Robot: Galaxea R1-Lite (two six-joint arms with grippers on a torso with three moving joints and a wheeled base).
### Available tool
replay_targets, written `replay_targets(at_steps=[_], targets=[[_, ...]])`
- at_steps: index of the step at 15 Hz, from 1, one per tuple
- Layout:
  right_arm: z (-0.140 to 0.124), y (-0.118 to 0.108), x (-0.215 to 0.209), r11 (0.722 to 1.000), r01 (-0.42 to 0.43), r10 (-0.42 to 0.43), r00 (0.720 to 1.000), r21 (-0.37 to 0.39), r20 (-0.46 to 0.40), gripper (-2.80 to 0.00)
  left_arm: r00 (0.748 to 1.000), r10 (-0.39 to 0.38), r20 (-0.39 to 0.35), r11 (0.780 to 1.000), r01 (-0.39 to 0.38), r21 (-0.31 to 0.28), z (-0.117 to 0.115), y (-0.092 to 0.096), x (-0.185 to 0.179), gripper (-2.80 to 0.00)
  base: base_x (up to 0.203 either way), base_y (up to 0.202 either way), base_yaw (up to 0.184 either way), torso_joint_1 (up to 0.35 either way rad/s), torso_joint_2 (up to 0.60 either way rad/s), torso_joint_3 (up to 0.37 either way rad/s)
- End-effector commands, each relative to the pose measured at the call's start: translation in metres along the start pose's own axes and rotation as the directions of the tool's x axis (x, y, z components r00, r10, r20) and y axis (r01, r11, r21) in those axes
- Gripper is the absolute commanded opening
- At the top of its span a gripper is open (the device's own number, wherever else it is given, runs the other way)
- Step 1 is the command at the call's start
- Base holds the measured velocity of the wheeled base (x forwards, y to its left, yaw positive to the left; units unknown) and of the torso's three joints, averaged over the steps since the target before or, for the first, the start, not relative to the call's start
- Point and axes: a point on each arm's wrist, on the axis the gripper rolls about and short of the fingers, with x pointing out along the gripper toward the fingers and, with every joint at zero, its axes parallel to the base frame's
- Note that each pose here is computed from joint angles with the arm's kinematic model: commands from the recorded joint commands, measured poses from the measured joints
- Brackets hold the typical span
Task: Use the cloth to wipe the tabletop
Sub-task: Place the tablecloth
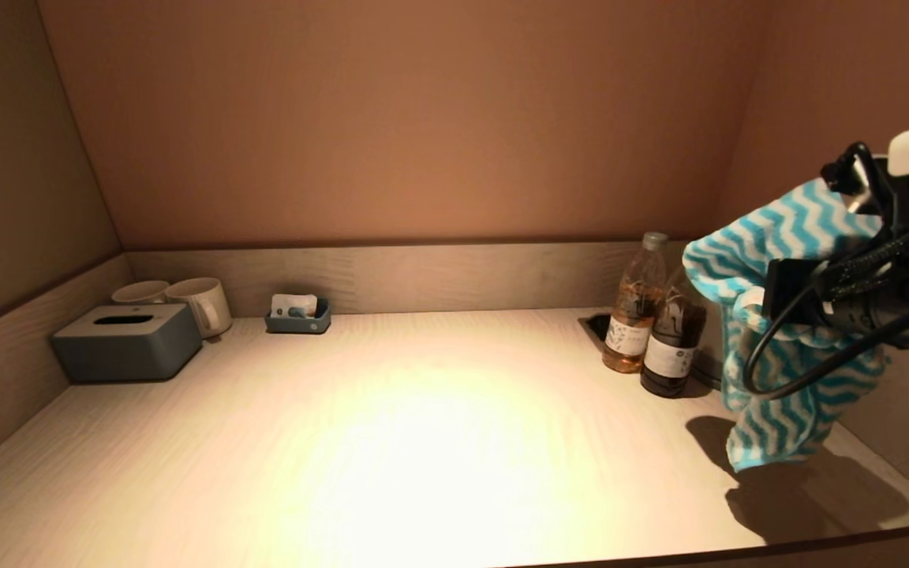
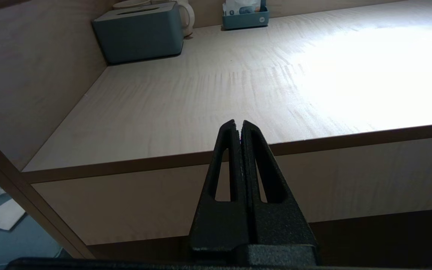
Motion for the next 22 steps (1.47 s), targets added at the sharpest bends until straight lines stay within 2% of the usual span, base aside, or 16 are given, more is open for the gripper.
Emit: replay_targets(at_steps=[1, 2, 4, 6, 9, 14, 17, 22], targets=[[-0.005, -0.016, 0.0, 0.999, 0.033, -0.032, 0.999, 0.014, -0.014, -2.8, 1.0, 0.0, 0.0, 1.0, 0.0, 0.001, 0.0, 0.0, 0.0, -2.8, 0.0, 0.0, 0.0, 0.0, 0.0, 0.0], [-0.011, -0.025, 0.001, 0.999, 0.05, -0.049, 0.998, 0.02, -0.036, -2.8, 1.0, 0.0, 0.0, 1.0, 0.0, 0.001, 0.0, 0.0, 0.0, -2.8, 0.0, 0.0, 0.0, 0.0, 0.0, 0.0], [-0.014, -0.028, 0.0, 0.999, 0.05, -0.049, 0.998, 0.02, -0.043, -2.8, 1.0, 0.0, 0.0, 1.0, 0.0, 0.001, 0.0, 0.0, 0.0, -2.8, 0.0, 0.0, 0.0, 0.0, 0.0, 0.0], [-0.021, -0.039, 0.007, 0.994, 0.102, -0.099, 0.992, 0.033, -0.078, -2.8, 1.0, 0.0, 0.0, 1.0, 0.0, 0.001, 0.0, 0.0, 0.0, -2.8, 0.0, 0.0, 0.0, 0.0, 0.0, 0.0], [-0.029, -0.048, 0.021, 0.992, 0.116, -0.109, 0.986, 0.042, -0.125, -2.8, 1.0, 0.0, 0.0, 1.0, 0.0, 0.001, 0.0, 0.0, 0.0, -2.8, 0.0, 0.0, 0.0, 0.0, 0.0, 0.0], [-0.056, -0.073, 0.094, 0.98, 0.192, -0.176, 0.956, 0.047, -0.233, -2.8, 1.0, 0.0, 0.0, 1.0, 0.0, 0.001, 0.0, 0.0, 0.0, -2.8, 0.0, 0.0, 0.0, 0.0, 0.0, 0.0], [-0.067, -0.085, 0.115, 0.974, 0.22, -0.198, 0.947, 0.058, -0.254, -2.8, 1.0, 0.0, 0.0, 1.0, 0.0, 0.001, 0.0, 0.0, 0.0, -2.8, 0.0, 0.0, 0.0, 0.0, 0.0, 0.0], [-0.07, -0.086, 0.118, 0.975, 0.218, -0.198, 0.944, 0.051, -0.264, -2.8, 1.0, 0.0, 0.0, 1.0, 0.0, 0.001, 0.0, 0.0, 0.0, -2.8, 0.0, 0.0, 0.0, 0.0, 0.0, 0.0]])
